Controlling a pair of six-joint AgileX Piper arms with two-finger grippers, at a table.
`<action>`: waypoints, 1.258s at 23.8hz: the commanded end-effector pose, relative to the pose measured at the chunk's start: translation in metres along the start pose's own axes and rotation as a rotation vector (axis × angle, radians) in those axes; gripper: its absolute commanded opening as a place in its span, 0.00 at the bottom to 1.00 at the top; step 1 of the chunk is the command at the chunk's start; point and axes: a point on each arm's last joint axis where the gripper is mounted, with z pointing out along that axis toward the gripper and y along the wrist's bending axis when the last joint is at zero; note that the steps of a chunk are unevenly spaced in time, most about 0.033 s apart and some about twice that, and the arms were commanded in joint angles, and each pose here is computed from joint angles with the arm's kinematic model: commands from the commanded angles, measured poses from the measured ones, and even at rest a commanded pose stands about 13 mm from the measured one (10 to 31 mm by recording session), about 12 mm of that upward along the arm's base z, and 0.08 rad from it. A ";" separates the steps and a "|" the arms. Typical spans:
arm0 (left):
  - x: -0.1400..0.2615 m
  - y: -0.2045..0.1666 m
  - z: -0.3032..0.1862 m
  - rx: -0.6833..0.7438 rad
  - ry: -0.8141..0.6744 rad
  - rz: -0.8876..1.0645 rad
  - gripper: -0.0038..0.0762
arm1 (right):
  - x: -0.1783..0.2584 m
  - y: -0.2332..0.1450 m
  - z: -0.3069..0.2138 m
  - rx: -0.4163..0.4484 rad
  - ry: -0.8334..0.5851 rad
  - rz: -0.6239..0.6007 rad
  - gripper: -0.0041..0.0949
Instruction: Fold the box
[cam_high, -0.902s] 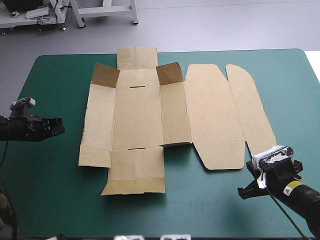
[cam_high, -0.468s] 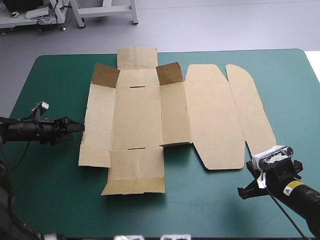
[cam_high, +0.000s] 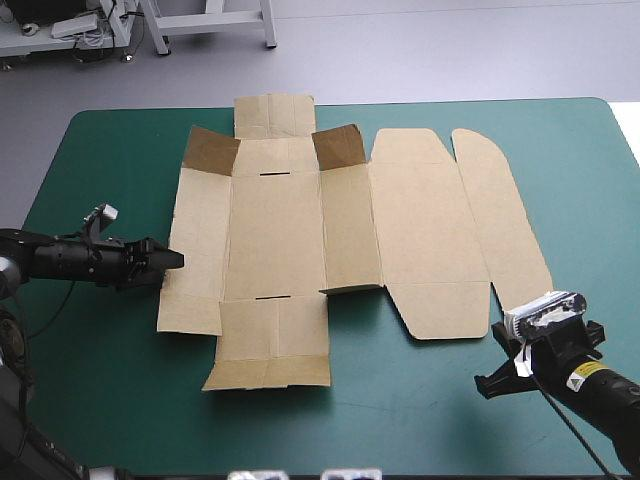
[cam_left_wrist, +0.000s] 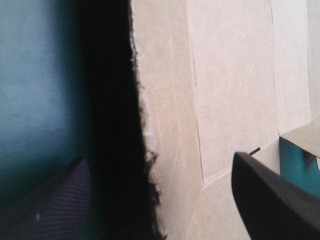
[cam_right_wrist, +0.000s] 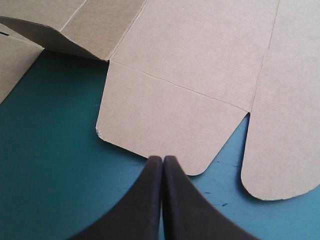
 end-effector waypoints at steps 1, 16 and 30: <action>-0.004 -0.025 -0.002 0.087 0.009 0.049 0.74 | -0.012 -0.001 -0.004 0.010 -0.077 -0.006 0.02; -0.010 -0.013 0.050 0.057 0.066 -0.042 0.47 | -0.012 -0.001 -0.004 0.006 -0.079 0.000 0.02; -0.016 -0.021 0.054 0.141 -0.004 0.050 0.04 | -0.013 0.000 -0.004 -0.002 -0.081 0.010 0.02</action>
